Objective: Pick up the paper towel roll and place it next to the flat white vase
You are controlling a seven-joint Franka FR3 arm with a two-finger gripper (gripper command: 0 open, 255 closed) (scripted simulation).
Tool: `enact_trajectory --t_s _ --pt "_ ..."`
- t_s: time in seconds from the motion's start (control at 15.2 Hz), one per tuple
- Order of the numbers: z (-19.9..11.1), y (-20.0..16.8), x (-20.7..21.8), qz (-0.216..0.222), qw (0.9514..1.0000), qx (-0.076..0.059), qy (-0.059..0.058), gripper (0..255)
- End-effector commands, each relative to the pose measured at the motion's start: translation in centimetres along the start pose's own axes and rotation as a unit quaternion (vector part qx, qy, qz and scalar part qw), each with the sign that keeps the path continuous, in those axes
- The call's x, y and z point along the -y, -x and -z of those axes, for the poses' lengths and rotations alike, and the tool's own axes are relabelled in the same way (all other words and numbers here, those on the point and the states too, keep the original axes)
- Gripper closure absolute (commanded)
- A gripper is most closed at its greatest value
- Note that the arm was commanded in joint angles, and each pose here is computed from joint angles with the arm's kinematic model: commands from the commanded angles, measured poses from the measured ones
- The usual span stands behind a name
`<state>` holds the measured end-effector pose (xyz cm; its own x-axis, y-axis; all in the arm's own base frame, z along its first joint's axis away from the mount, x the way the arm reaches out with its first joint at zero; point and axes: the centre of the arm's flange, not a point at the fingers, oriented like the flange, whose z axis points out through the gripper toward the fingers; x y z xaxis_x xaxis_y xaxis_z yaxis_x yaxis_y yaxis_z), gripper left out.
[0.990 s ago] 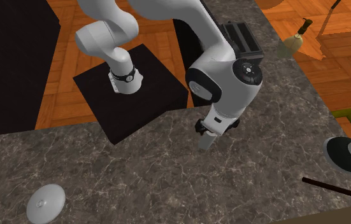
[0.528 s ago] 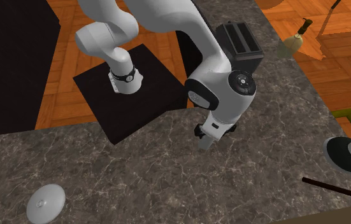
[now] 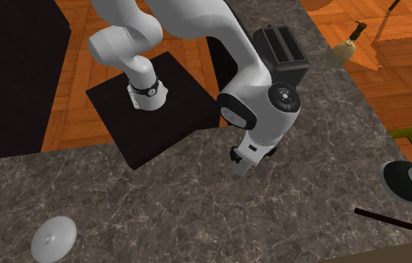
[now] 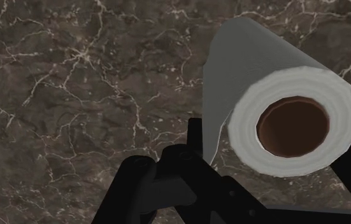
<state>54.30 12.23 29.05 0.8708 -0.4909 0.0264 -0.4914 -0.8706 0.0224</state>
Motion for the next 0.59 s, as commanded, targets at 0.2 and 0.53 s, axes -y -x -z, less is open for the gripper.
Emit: enact_trajectory --t_s 0.2,0.53 --pt "-0.03 0.00 0.00 0.000 1.0000 0.000 0.000 255" --pt "0.49 -0.01 -0.02 0.000 1.0000 0.000 0.000 255"
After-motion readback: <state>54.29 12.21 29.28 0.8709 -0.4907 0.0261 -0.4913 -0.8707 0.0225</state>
